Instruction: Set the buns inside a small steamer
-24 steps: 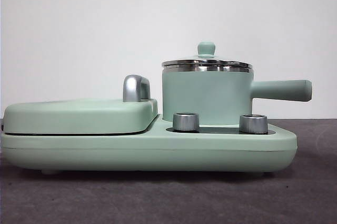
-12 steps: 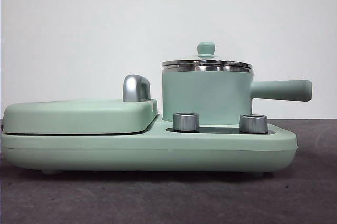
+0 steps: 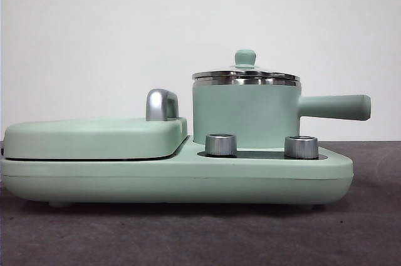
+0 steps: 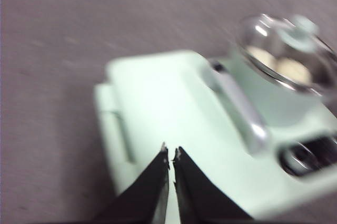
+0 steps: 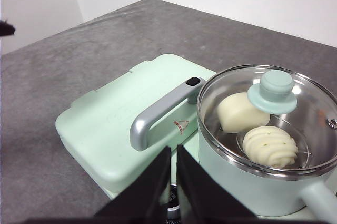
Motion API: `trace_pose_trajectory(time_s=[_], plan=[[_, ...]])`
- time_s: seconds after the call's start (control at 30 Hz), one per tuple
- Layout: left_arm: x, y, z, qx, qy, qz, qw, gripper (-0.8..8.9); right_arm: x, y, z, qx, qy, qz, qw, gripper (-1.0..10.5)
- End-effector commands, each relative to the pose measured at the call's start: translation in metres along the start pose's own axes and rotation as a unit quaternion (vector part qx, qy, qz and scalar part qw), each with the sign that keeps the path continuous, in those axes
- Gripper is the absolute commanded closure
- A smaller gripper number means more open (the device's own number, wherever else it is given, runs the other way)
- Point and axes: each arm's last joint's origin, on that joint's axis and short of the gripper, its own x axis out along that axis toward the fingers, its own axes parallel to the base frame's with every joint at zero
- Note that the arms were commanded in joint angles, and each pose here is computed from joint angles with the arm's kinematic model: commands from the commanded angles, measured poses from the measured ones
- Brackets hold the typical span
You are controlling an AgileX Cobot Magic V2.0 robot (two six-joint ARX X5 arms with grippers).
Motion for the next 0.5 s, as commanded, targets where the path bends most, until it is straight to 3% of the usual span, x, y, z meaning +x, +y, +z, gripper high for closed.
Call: trace_pose_trajectory(time_s=[0.03,0.27,0.5], plan=[[0.002,0.013,-0.015,-0.009,-0.052,0.037,0.998,7.94,-0.001,0.003,0.006,0.004,-0.011,0.007,1.000,9.3],[0.008,0.043,-0.073,-0.025,-0.153,0.137,0.978,7.94,-0.001,0.003,0.006,0.004,-0.011,0.007,1.000,9.3],[0.018,0.053,-0.119,-0.003,-0.153,0.171,0.973,7.94,-0.001,0.003,0.006,0.004,-0.011,0.007,1.000,9.3]])
